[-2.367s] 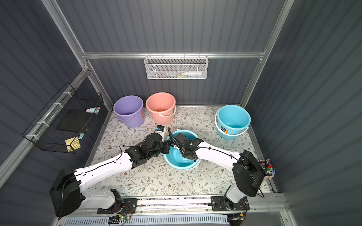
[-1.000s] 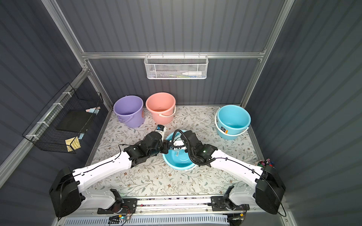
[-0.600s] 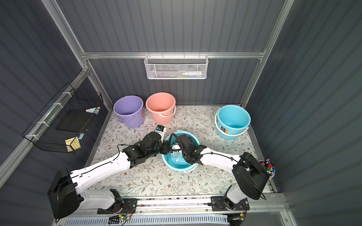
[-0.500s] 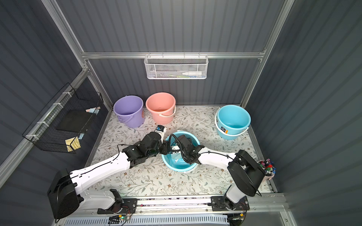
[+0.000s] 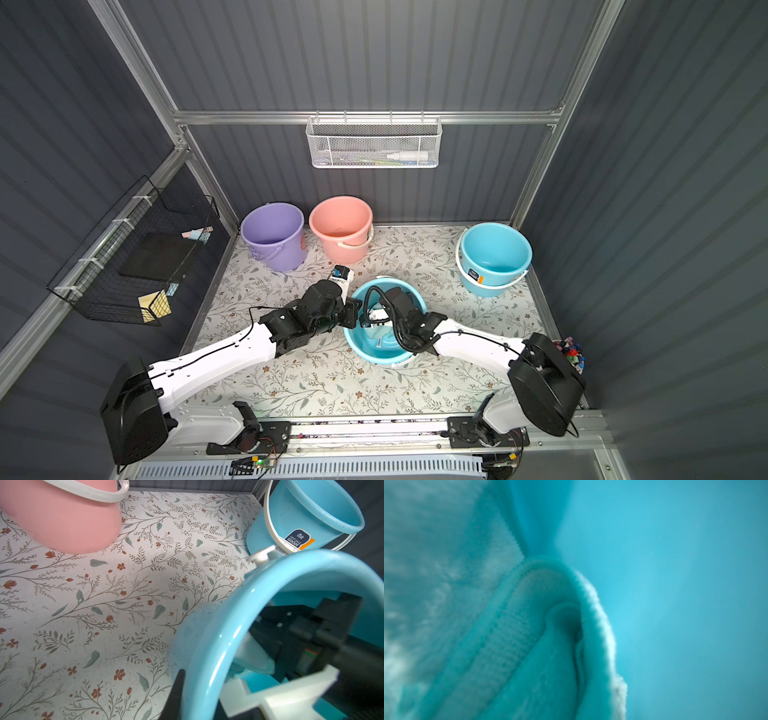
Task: Wipe the inside of the bucket with a cloth
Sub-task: Wipe the dirt from the inside of the bucket.
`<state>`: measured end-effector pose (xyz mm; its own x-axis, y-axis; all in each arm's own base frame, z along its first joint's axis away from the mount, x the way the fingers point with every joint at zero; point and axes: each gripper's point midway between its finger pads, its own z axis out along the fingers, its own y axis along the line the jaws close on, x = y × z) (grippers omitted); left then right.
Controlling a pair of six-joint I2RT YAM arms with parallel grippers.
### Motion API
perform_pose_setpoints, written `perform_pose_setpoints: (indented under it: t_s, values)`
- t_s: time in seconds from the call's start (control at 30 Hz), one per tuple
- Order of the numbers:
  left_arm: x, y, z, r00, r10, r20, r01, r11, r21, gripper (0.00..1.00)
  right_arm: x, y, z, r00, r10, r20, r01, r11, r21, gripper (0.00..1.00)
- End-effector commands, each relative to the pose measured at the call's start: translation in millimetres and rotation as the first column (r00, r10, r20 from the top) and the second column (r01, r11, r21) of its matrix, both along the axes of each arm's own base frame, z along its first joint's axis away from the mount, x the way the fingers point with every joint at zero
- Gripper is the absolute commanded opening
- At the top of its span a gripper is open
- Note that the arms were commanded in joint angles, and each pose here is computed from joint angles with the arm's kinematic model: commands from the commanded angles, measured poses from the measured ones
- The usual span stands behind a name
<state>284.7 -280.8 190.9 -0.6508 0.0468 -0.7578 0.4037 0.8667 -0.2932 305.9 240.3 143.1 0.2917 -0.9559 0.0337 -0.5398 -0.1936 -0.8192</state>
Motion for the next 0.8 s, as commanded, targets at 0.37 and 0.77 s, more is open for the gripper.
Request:
perform_pose_setpoints:
  t_s: [0.37, 0.77]
  values:
    - [-1, 0, 21, 0.999, 0.001, 0.034, -0.001, 1.0, -0.026, 0.0, -33, -39, 85, 0.998, 0.055, 0.042, -0.051, 0.995, -0.09, 0.0]
    - [0, 1, 24, 0.999, 0.008, 0.038, -0.007, 1.0, -0.028, 0.0, -67, -49, 89, 0.98, -0.025, -0.197, -0.001, 0.992, -0.13, 0.0]
